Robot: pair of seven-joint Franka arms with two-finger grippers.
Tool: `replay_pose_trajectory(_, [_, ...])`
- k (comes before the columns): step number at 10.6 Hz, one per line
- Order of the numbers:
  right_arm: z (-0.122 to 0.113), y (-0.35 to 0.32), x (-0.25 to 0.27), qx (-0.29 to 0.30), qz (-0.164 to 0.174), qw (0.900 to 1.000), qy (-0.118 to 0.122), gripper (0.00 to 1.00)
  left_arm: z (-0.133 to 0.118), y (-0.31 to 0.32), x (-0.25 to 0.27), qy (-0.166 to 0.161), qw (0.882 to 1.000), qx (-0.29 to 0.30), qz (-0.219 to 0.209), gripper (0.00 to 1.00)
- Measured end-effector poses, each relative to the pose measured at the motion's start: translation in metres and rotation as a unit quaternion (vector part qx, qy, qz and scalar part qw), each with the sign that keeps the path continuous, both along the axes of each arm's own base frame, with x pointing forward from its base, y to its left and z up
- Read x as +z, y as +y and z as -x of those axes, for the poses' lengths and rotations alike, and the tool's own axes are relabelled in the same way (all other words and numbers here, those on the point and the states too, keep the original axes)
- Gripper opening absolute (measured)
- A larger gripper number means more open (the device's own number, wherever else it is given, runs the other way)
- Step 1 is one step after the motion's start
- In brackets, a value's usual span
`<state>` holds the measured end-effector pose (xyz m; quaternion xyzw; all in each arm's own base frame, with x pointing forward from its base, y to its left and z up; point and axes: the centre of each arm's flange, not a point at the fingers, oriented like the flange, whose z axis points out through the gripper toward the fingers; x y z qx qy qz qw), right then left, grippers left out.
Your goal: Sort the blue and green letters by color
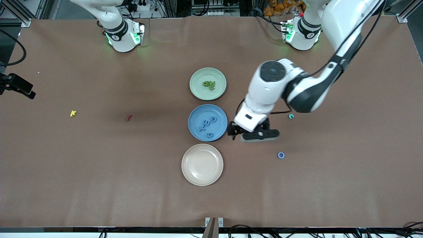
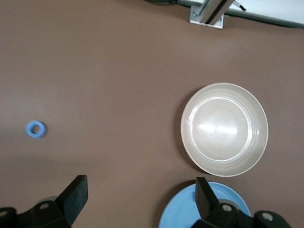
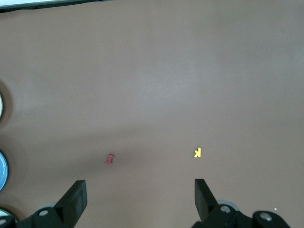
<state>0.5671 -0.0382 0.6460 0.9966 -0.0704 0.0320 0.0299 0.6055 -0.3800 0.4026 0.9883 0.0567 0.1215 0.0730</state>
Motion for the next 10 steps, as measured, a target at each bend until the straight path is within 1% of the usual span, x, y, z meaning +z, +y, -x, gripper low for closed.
replay_pose_trajectory(2, [0.0,0.001,0.001,0.0,0.0,1.0,-0.002,1.0,-0.029,0.062,0.03,0.007,1.0,-0.018,0.015,1.0])
replay_pose_trajectory(3, [0.0,0.001,0.001,0.001,0.0,1.0,-0.002,1.0,-0.039,0.091,0.047,0.006,0.999,-0.028,0.019,1.0])
replay_pose_trajectory(4, [0.0,0.003,0.001,0.002,0.0,1.0,-0.002,1.0,-0.043,0.118,0.062,0.011,0.999,-0.034,0.015,1.0])
replay_pose_trajectory(7, [-0.001,0.004,0.001,0.004,0.0,1.0,-0.002,1.0,-0.045,0.2,0.105,0.032,0.999,-0.042,0.015,1.0])
replay_pose_trajectory(10, [-0.001,0.006,0.001,0.005,0.0,1.0,-0.003,1.0,-0.03,0.274,0.142,0.069,0.998,-0.012,-0.009,1.0])
